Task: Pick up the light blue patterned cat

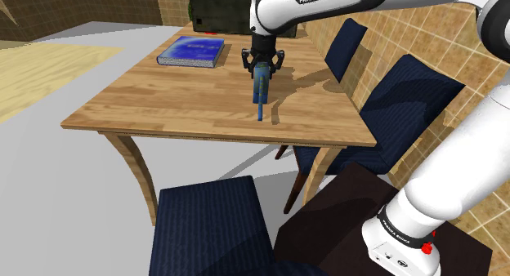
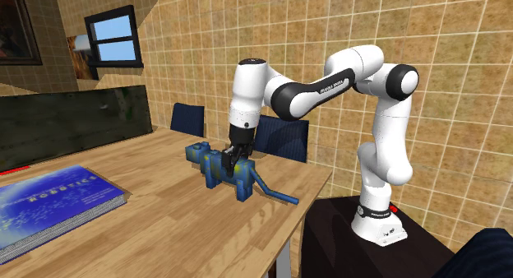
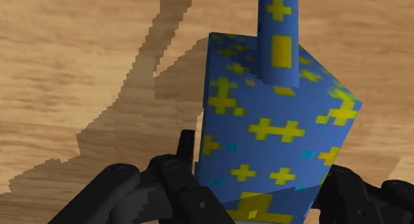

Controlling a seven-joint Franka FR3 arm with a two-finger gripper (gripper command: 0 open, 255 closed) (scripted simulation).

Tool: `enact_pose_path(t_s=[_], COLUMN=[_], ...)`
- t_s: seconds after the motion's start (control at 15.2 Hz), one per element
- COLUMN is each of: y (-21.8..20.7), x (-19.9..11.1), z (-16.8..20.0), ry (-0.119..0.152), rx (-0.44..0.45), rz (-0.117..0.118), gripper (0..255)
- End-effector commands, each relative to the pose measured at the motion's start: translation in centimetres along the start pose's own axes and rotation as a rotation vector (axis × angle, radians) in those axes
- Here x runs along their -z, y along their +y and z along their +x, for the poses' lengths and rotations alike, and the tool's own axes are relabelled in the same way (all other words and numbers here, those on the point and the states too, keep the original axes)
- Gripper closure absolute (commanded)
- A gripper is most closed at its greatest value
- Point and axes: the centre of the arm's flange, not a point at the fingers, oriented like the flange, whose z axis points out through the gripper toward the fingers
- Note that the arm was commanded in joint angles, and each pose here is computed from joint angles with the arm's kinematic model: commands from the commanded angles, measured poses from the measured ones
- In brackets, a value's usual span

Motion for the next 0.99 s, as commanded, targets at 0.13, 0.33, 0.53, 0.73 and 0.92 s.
enact_pose_path(t_s=[0.13,0.33,0.53,0.73,0.92], y=[0.0,0.1,0.0,0.0,0.1], x=[-0.1,-0.1,-0.1,1.5,3.0], z=[0.0,0.0,0.0,0.3,0.6], ry=[0.000,0.000,0.000,0.000,0.000], rx=[0.000,0.000,0.000,0.000,0.000], rz=[0.000,0.000,0.000,0.000,0.000], gripper=[255,255,255,255,255])
